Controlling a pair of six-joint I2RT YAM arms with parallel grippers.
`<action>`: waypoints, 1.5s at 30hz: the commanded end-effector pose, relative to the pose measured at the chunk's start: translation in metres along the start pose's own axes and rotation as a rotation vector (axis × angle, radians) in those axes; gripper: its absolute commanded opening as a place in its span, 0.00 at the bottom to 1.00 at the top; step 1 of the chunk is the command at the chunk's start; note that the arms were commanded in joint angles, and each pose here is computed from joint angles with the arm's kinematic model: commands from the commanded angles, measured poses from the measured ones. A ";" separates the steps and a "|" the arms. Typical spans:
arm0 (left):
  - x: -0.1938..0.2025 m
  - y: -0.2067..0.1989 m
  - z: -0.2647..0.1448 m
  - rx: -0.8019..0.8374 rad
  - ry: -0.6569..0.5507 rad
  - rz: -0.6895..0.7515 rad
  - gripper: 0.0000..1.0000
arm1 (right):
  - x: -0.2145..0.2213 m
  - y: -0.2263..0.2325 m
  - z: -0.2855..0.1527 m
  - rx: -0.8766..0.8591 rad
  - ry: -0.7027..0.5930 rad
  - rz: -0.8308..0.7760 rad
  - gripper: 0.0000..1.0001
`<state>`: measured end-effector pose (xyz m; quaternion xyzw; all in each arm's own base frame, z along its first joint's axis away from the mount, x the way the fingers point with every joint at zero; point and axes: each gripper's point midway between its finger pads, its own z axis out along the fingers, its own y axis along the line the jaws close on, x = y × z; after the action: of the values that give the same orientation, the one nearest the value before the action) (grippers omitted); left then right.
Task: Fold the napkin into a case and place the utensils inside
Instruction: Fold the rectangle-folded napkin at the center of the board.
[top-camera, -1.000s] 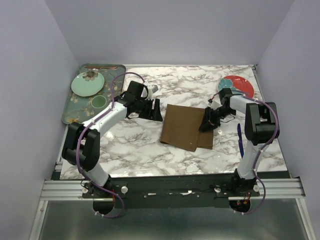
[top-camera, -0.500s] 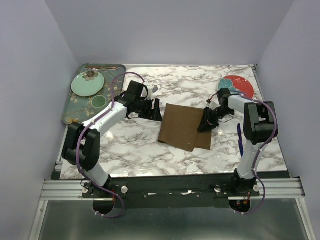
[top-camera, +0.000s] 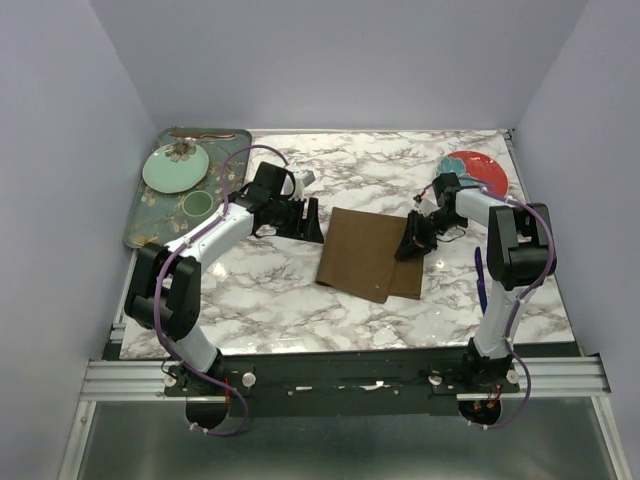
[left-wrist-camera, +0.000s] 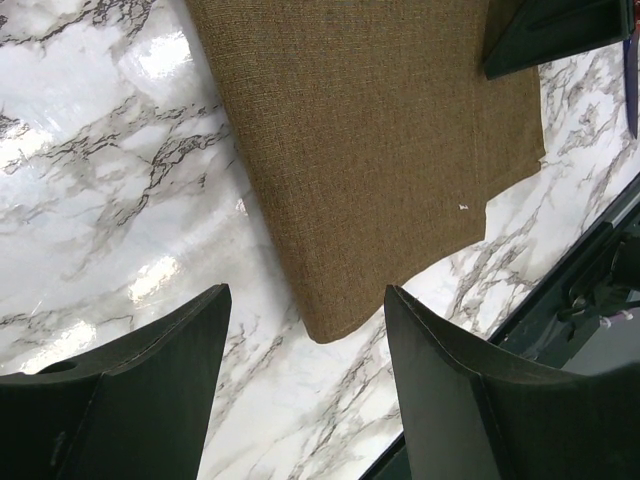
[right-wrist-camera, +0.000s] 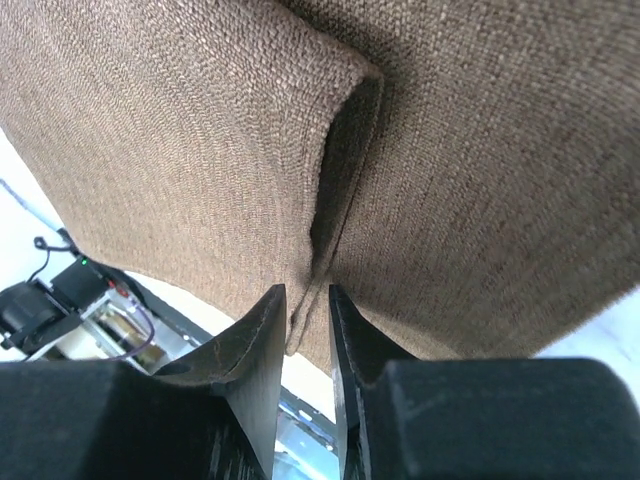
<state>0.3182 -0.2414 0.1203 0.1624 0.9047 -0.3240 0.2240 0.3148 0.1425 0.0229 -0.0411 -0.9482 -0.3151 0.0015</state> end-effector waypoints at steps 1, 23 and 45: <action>-0.010 0.005 -0.002 -0.026 -0.027 0.019 0.72 | -0.024 0.007 -0.017 0.068 -0.110 -0.046 0.33; -0.009 0.009 -0.003 -0.039 -0.032 0.018 0.72 | -0.026 -0.008 0.002 0.221 -0.084 -0.043 0.33; -0.006 0.017 -0.011 -0.053 -0.031 0.015 0.72 | -0.036 0.032 -0.030 0.164 -0.153 -0.113 0.01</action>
<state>0.3270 -0.2288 0.1178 0.1527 0.9094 -0.3082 0.2337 0.3438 0.1407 0.0301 -0.0280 -0.9744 -0.2180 -0.0481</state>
